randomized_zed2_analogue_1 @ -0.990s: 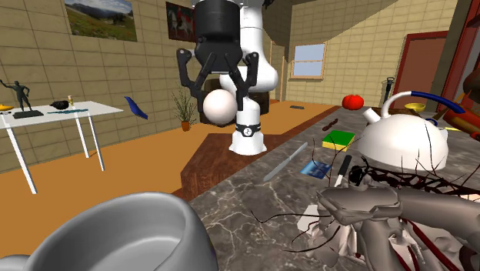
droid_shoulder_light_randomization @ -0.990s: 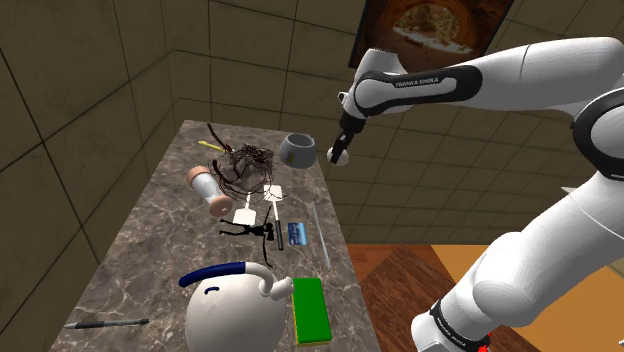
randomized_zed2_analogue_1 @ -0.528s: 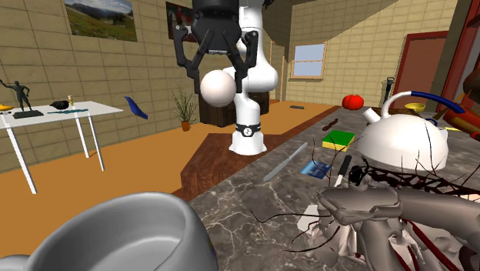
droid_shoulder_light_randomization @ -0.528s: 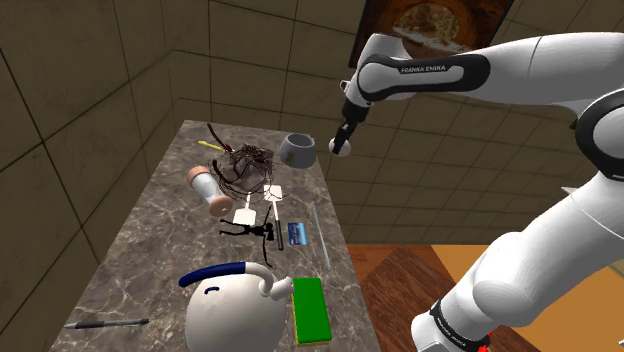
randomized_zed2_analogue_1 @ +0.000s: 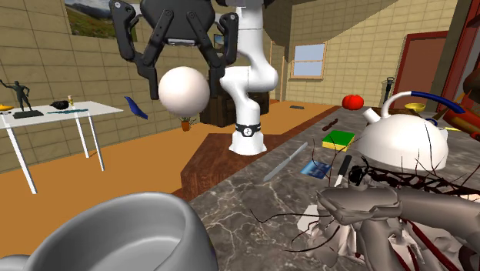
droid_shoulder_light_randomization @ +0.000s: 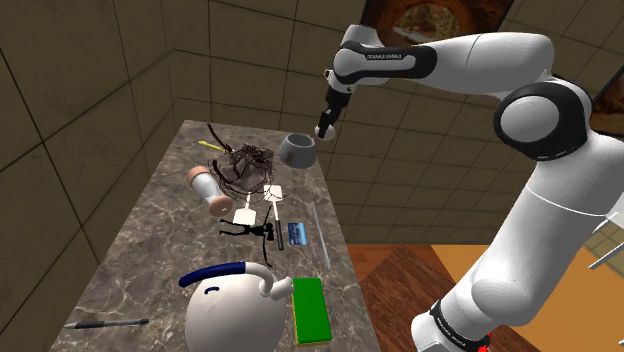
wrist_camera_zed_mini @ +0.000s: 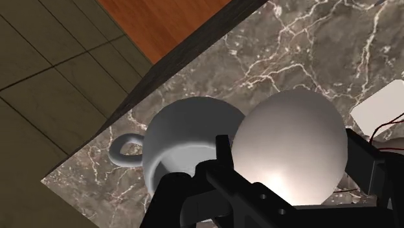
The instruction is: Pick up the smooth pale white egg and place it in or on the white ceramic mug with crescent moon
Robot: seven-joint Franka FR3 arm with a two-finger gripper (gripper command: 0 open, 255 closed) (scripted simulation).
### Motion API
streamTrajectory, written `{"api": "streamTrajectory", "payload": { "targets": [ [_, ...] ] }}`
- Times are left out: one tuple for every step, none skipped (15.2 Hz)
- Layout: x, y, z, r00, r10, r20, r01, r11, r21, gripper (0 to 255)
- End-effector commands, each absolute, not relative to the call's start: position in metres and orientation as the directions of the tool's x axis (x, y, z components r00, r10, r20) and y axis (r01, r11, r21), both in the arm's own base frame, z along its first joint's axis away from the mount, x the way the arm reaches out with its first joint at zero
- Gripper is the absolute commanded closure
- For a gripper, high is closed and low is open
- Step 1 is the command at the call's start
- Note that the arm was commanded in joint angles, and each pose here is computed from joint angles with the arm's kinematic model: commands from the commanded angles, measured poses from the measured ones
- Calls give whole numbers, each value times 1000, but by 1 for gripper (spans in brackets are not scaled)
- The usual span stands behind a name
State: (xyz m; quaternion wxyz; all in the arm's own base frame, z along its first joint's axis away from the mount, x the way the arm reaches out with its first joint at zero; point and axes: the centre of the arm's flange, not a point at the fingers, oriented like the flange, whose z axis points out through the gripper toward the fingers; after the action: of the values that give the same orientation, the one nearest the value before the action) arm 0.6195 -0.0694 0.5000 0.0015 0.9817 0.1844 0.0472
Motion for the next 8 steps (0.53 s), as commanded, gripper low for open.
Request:
{"api": "streamTrajectory", "payload": {
  "targets": [
    [644,-78,501,927,363,92,362,-932,21,255],
    [657,-82,501,927,363,92,362,-932,21,255],
    [670,-86,501,927,363,92,362,-932,21,255],
    [682,-90,501,927,363,92,362,-932,21,255],
    [695,-93,501,927,363,92,362,-932,21,255],
    [708,-97,501,927,363,92,362,-932,21,255],
    [720,-101,501,927,363,92,362,-932,21,255],
    [733,-105,502,927,363,92,362,-932,21,255]
  ]
}}
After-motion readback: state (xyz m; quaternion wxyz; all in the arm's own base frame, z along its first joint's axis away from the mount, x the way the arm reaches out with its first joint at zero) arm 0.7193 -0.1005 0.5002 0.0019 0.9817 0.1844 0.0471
